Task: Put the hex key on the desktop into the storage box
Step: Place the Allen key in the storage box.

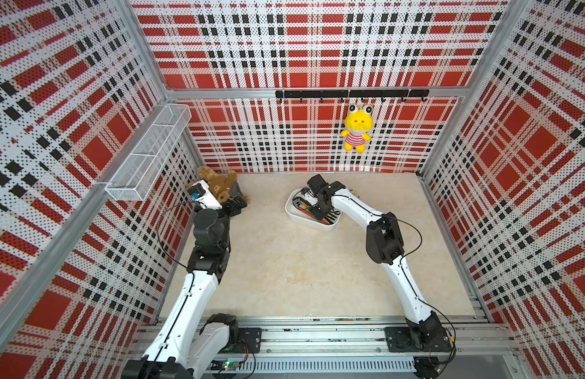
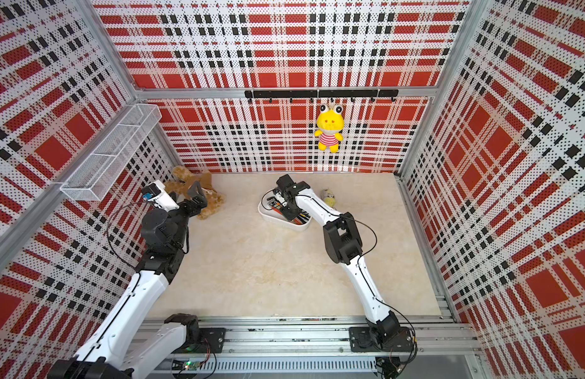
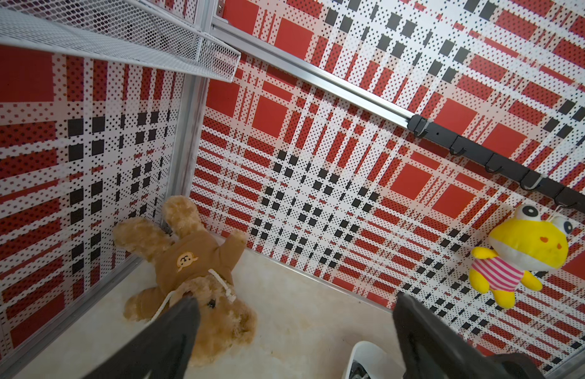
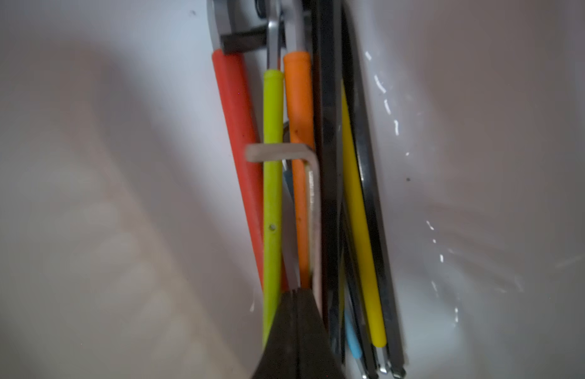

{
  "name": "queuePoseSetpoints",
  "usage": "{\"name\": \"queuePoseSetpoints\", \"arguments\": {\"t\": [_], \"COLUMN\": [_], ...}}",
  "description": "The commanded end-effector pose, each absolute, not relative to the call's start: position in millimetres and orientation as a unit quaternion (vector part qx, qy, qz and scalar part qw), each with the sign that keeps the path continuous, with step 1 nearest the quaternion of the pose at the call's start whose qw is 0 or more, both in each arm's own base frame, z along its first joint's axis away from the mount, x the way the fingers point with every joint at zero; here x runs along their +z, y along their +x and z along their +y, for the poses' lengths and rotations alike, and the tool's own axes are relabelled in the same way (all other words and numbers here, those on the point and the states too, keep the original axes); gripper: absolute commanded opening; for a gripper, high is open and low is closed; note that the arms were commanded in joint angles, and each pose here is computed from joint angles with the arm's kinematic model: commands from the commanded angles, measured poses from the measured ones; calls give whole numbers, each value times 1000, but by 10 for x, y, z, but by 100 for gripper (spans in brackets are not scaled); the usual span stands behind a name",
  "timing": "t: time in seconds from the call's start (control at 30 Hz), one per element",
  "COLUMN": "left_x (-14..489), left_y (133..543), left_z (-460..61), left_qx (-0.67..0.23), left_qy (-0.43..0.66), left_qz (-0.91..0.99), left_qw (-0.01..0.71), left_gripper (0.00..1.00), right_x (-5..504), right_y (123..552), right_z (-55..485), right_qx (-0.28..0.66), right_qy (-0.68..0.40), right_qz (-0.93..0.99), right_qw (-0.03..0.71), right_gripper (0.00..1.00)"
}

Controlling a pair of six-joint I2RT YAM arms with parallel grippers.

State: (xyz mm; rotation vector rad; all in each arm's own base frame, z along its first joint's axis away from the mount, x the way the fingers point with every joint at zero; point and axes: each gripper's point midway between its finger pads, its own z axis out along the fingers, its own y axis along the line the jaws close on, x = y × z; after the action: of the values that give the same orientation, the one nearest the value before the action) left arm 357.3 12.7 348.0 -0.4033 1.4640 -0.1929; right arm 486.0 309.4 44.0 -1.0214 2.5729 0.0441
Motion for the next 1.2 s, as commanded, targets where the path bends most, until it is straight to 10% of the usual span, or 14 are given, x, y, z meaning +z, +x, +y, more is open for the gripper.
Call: {"name": "queuePoseSetpoints", "arguments": {"t": [0.0,0.27,0.47,0.97,1.17], "left_x": [3514,3479,3446,3239,2834], "left_y": [3563,3573,3595,3597,3546], "left_z": [133,131,124,309,501], "left_qx": [-80,-79,-79,-41,19], "left_qy": [-180,-181,-180,-205,-222], "left_qz": [660,663,666,656,660], "left_qw": [725,722,720,726,718], "left_gripper": [99,99,99,99,98], "right_x": [332,302,870,2513,2736], "right_y": [4865,4864,4916,4649,4269], "right_z": [3116,3138,3212,3043,2497], "right_qx": [27,43,68,139,138], "right_qy": [-369,-355,-347,-311,-263], "right_qz": [912,916,905,852,830], "right_qw": [177,179,237,397,473], "right_gripper": [0,0,60,75,100]}}
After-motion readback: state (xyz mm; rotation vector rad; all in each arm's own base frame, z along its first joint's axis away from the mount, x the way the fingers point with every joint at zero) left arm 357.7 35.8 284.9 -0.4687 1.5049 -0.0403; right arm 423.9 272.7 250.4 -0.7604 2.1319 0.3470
